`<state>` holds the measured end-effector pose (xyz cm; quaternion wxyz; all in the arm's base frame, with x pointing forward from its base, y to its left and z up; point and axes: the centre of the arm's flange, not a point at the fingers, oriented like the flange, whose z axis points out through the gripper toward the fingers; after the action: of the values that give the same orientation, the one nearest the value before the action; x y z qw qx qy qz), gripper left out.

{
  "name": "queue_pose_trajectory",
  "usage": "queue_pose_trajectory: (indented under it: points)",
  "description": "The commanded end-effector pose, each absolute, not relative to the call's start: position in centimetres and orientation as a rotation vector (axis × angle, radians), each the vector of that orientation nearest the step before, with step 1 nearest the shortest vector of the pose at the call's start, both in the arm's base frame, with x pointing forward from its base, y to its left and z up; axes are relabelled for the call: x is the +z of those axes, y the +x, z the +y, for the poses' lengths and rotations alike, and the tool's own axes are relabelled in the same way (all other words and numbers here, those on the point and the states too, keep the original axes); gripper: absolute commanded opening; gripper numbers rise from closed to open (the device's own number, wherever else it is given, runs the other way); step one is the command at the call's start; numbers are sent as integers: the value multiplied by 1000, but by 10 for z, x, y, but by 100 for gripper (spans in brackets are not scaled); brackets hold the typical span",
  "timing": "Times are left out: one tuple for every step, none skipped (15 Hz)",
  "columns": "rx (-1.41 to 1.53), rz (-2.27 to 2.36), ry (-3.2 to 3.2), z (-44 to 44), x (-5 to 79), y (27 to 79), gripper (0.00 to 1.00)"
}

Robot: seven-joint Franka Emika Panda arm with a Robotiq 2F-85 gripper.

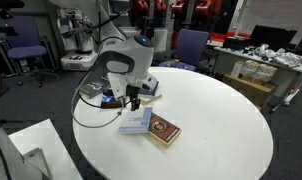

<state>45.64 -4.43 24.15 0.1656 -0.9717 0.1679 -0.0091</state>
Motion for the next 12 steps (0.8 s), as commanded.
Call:
queue_pose_trajectory:
  points:
    - [-26, 478, -2768, -44, 242, 456, 100]
    - [-26, 478, -2768, -44, 242, 456, 100]
    - [-26, 478, -2768, -44, 242, 456, 100]
    - [-26, 478, -2768, -44, 242, 456, 100]
    - [-26, 478, -2768, -44, 242, 456, 100]
    - [-35, 480, -2763, -45, 240, 453, 100]
    - [-47, 486, -2758, -50, 237, 449, 100]
    - [-52, 500, -2750, -55, 235, 445, 100]
    - [-55, 513, -2741, -60, 233, 442, 100]
    - [-62, 534, -2729, -67, 233, 437, 100]
    - [-73, 551, -2709, -74, 233, 432, 100]
    - [-86, 566, -2690, -84, 232, 426, 100]
